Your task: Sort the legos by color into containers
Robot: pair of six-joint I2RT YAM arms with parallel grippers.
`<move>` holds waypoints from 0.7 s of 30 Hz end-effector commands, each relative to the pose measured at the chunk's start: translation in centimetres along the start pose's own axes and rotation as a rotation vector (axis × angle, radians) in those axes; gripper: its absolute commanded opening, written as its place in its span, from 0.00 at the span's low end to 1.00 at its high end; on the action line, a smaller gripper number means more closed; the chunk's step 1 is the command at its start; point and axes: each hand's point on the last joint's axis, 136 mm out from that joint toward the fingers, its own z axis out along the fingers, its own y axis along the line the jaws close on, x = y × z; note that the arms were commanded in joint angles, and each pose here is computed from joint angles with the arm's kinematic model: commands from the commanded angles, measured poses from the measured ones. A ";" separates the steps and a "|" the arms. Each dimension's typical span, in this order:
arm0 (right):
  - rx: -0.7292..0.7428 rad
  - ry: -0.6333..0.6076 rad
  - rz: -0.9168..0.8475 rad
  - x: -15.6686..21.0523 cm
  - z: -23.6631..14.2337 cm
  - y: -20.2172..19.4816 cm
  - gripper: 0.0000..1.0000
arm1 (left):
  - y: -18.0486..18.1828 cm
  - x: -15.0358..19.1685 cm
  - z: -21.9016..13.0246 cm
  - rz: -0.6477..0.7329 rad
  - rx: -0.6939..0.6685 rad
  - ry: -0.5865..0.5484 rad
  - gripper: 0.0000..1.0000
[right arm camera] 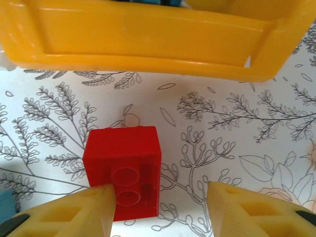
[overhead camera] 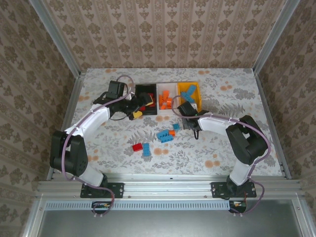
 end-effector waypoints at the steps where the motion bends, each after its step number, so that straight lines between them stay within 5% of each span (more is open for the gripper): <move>1: -0.063 -0.023 0.035 -0.4 -1.5 0.3 0.53 | -0.2 -0.7 -0.2 0.017 -0.005 -0.010 0.99; 14: -0.102 0.008 0.074 -1.2 0.6 1.1 0.65 | -0.1 -1.0 -0.5 0.012 -0.006 -0.018 0.99; 21: -0.089 0.017 0.083 -1.5 2.7 1.1 0.49 | -0.1 -1.1 -0.6 0.011 -0.005 -0.023 0.99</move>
